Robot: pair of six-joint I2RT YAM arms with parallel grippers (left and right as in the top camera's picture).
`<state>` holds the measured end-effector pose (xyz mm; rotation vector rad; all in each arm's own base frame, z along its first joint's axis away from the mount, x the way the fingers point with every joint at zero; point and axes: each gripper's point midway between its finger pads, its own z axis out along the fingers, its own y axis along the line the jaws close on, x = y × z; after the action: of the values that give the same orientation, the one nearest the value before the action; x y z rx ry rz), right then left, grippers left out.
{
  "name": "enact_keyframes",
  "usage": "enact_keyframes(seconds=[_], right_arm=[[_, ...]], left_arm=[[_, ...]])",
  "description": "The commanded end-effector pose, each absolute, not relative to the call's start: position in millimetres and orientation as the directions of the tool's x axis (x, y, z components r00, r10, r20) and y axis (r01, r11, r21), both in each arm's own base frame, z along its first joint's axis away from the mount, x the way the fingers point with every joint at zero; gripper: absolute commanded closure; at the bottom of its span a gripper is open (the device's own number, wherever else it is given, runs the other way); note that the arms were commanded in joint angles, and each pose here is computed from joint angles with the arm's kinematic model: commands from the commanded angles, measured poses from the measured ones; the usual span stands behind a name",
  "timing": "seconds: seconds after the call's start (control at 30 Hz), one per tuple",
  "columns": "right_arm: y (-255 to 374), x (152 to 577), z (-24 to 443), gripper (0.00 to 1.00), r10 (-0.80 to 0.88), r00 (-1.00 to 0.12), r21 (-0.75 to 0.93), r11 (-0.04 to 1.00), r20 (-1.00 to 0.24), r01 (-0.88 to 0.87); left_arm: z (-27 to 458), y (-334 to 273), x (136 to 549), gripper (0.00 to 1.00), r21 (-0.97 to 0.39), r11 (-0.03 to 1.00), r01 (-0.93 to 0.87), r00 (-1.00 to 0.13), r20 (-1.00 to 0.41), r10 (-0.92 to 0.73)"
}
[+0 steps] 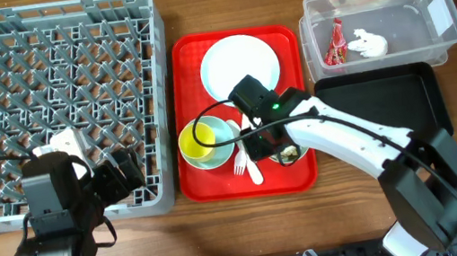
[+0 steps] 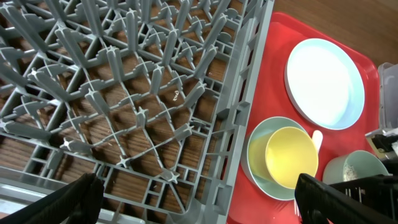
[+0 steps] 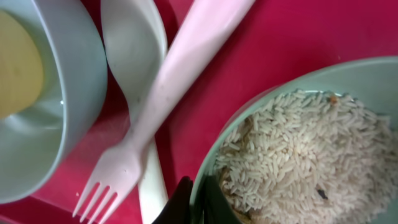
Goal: Sort waste into correct bins and load items into the dishwasher rack
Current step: 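Tip the green bowl over the black tray to dump the rice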
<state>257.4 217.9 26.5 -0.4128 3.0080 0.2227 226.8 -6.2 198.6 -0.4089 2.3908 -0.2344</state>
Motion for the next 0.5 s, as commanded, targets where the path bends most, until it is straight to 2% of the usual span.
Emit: enact_keyframes(seconds=[0.0, 0.1, 0.2, 0.47], right_arm=[[227, 263, 68, 0.96, -0.223, -0.957, 0.201, 0.945, -0.186, -0.259], [219, 279, 121, 0.96, -0.141, -0.937, 0.263, 0.937, -0.319, -0.230], [195, 285, 153, 0.96, -0.038, -0.930, 0.317, 0.934, -0.365, -0.163], [135, 302, 177, 0.96, 0.179, -0.945, 0.533, 0.846, -0.272, 0.007]], left_arm=[[208, -5, 228, 0.00, -0.283, 0.933, -0.224, -0.694, -0.626, -0.356], [208, -5, 228, 0.00, -0.283, 0.933, -0.224, -0.694, -0.626, -0.357], [208, -5, 228, 0.00, -0.283, 0.933, -0.224, -0.694, -0.626, -0.356], [208, -5, 228, 0.00, -0.282, 0.933, -0.225, -0.695, -0.625, -0.356]])
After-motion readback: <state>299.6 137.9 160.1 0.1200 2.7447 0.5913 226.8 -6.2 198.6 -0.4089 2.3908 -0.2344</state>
